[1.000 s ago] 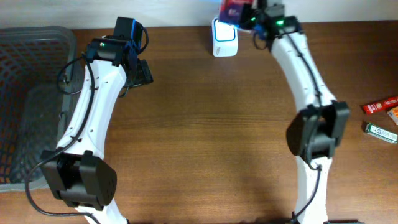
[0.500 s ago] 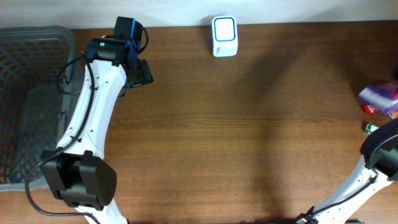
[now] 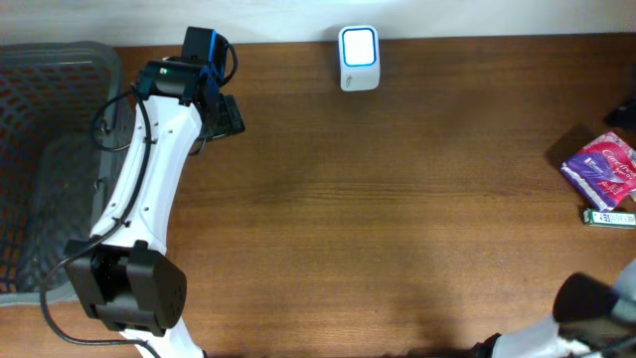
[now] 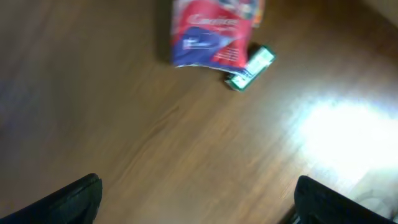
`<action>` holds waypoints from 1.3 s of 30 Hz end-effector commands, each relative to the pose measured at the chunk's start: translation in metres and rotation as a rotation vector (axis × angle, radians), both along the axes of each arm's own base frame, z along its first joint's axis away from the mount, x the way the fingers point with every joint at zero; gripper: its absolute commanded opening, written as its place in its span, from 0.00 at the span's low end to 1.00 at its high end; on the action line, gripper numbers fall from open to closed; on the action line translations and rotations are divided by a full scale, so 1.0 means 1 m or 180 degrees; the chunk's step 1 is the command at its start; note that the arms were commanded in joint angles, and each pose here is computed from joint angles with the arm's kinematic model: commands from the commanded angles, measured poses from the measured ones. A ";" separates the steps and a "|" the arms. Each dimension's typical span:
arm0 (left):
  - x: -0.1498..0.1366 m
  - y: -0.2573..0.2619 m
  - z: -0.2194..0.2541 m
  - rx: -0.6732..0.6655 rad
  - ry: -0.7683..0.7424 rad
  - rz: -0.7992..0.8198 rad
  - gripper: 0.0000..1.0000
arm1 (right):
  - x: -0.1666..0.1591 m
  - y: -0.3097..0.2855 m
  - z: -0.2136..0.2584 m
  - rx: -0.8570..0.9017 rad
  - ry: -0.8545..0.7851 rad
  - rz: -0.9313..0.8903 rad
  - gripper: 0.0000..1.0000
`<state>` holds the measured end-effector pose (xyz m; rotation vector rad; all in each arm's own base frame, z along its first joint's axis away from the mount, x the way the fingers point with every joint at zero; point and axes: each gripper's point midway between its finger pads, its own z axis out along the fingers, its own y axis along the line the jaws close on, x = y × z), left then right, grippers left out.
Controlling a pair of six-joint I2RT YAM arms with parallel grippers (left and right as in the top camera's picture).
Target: Scan the item barcode
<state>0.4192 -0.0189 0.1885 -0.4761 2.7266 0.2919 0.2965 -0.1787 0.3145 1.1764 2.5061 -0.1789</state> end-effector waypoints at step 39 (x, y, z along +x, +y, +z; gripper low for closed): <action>0.001 0.001 0.005 -0.0031 -0.0058 0.0047 0.99 | -0.068 0.227 -0.098 -0.1408 -0.3769 0.3135 0.98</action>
